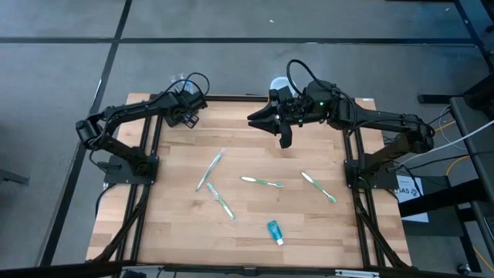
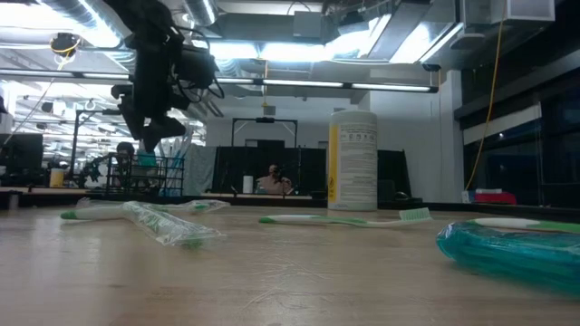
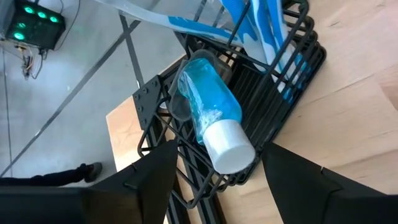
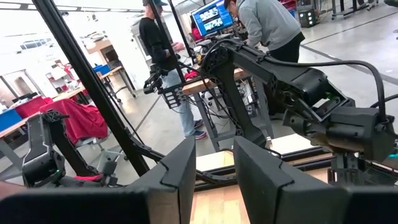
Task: Pick & Place toothbrushing station
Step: Put the blue mouthwash bottle into the middle section of the black organizer
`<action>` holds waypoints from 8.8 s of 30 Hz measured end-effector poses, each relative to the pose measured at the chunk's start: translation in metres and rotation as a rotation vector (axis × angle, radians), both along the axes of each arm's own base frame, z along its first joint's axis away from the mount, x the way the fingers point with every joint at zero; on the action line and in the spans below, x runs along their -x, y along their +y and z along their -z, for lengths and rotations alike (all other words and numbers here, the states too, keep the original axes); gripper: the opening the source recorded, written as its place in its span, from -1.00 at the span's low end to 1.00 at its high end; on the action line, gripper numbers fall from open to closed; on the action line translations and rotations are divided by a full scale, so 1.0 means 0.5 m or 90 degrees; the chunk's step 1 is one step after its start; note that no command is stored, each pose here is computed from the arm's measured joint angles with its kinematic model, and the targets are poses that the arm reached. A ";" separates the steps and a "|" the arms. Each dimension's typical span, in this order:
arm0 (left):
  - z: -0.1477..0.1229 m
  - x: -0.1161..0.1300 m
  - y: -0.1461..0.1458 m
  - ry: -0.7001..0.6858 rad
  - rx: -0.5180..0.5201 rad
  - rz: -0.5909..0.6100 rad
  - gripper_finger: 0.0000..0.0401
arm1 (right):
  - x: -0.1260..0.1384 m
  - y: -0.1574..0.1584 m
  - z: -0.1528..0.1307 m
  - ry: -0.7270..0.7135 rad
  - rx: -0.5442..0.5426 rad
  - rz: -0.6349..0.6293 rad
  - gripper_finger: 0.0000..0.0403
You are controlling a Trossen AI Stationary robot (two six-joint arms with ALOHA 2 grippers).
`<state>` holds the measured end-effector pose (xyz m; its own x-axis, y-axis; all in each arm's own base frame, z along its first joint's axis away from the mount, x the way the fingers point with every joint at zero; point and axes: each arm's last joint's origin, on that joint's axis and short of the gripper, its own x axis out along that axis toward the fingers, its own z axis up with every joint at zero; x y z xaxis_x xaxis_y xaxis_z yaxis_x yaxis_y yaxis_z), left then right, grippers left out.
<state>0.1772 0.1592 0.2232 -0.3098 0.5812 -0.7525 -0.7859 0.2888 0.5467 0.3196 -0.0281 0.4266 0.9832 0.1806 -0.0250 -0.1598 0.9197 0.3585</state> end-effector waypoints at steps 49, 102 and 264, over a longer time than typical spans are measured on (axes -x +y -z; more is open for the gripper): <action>0.025 -0.050 0.028 0.064 -0.057 0.054 0.02 | 0.000 0.001 -0.008 -0.030 0.022 -0.006 -0.46; 0.023 -0.054 0.039 0.037 -0.102 0.034 -0.42 | -0.003 0.084 -0.008 -0.049 0.098 -0.043 -0.46; -0.345 0.156 0.011 -0.533 -0.140 0.386 -0.36 | 0.179 0.002 -0.046 0.107 0.122 0.113 -0.46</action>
